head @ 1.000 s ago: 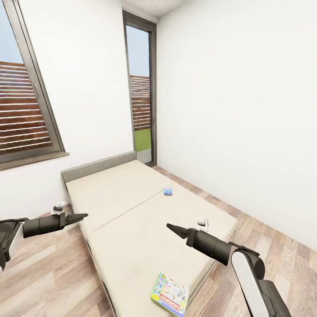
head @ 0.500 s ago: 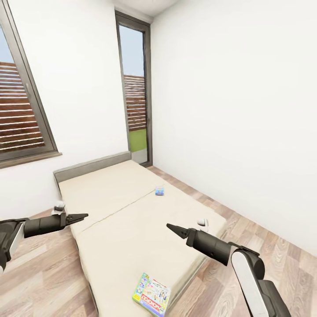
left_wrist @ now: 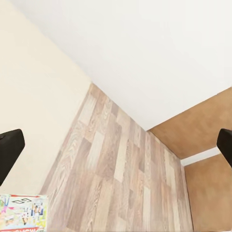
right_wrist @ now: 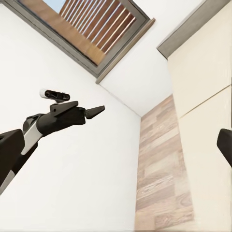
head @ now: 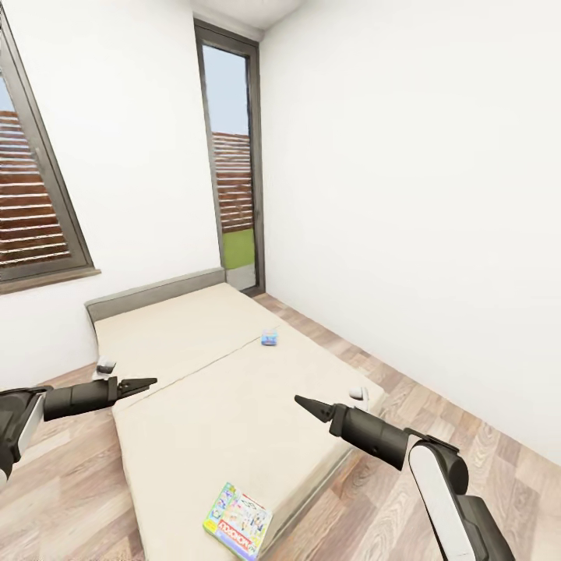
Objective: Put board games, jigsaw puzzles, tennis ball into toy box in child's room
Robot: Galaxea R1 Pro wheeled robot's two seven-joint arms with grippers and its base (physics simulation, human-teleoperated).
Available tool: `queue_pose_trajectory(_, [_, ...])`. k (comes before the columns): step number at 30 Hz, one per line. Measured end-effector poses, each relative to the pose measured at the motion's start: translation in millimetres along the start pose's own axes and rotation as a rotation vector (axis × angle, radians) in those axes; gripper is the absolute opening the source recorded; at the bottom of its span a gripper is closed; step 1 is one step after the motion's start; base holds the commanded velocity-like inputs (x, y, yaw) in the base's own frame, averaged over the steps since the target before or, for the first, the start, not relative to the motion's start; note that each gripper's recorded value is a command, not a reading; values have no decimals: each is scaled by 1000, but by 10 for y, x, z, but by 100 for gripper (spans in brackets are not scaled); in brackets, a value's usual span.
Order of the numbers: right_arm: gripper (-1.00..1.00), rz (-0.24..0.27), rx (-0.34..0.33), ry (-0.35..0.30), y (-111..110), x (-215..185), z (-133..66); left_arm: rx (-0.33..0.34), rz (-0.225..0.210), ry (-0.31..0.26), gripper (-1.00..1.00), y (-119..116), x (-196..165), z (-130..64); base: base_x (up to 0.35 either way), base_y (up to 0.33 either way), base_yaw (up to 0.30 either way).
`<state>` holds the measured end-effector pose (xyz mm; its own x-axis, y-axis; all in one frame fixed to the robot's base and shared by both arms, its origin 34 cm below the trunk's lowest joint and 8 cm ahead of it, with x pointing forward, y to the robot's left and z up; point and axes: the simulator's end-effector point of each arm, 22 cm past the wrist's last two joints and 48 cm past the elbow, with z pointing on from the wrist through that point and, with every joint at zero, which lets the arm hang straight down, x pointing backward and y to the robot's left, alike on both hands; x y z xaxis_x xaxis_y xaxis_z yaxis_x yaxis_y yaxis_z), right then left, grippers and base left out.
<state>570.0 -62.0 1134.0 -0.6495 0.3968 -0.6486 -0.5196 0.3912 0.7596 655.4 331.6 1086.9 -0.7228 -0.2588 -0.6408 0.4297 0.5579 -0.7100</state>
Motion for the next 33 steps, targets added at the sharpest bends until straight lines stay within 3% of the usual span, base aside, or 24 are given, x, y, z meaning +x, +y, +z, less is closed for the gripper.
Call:
queue_pose_trajectory(8, [100, -3, 5, 2, -15, -2, -13, 0, 1, 0, 100, -4, -2, 0, 0, -232, 117])
queue_pose_trajectory(19, [100, -2, 1, 0, 1, -4, -6, -13, 0, 0, 100, 21, 4, 25, 0, -23, 31])
queue_pose_trajectory(33, [100, -3, -1, 0, 12, -3, 2, -16, 0, -1, 100, 25, 3, 25, 0, -191, 258])
